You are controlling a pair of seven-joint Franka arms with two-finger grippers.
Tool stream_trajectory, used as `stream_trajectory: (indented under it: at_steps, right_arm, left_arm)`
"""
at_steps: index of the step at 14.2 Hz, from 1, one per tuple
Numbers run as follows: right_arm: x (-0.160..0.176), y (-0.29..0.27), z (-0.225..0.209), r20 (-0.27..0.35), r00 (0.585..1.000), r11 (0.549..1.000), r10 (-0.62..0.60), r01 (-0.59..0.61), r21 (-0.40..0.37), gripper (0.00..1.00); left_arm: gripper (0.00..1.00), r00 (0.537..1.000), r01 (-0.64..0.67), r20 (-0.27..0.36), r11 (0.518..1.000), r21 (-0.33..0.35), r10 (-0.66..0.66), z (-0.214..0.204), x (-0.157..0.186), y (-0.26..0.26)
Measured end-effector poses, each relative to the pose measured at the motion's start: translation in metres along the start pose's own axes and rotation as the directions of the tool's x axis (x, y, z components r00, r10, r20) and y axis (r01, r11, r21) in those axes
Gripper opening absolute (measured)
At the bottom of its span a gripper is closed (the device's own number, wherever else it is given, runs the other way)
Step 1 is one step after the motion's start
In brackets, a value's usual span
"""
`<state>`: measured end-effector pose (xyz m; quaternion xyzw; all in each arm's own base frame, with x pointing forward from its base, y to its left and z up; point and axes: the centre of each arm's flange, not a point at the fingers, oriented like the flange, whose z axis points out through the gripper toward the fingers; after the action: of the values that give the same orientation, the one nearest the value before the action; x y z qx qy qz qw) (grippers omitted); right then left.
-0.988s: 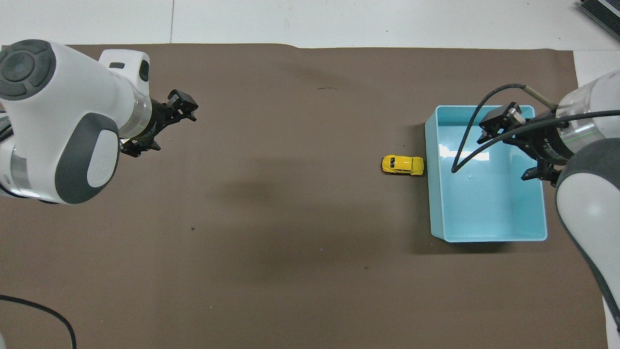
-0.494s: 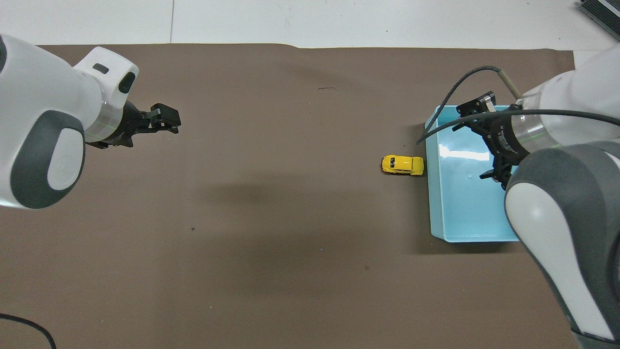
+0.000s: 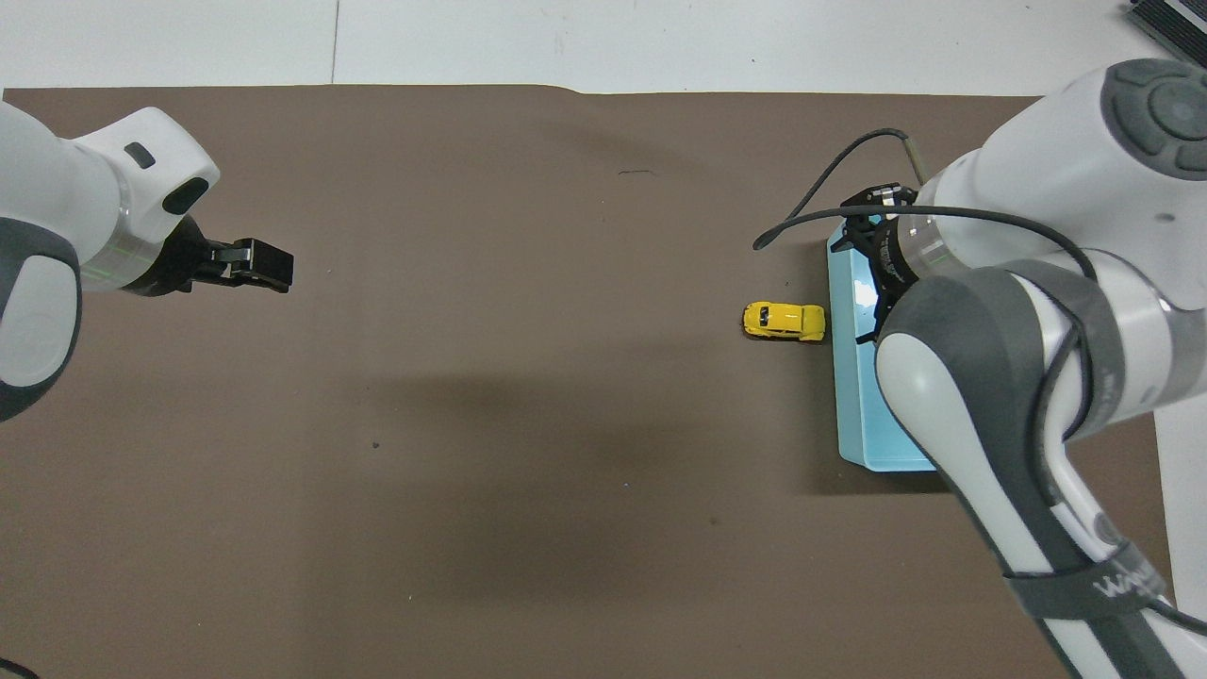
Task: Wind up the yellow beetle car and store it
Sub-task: 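Retract the left gripper while the right gripper reaches the car, then grasp the yellow car with the right gripper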
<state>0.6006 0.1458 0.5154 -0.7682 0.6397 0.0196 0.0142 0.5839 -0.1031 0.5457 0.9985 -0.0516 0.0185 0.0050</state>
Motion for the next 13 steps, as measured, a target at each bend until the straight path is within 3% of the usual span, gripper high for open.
stream_trajectory:
  at_steps: [6,13]
  right_arm:
    - [-0.027,-0.008,0.067,-0.038,0.998,0.999,0.049,-0.049,0.009,1.00]
    - [-0.031,-0.010,0.121,-0.114,0.987,0.993,0.110,-0.105,0.046,1.00]
  left_arm:
    - [1.00,0.998,-0.067,-0.019,0.998,0.009,0.067,-0.033,-0.016,-0.023]
    - [1.00,0.998,-0.070,0.005,0.997,0.009,0.070,-0.079,-0.029,-0.031]
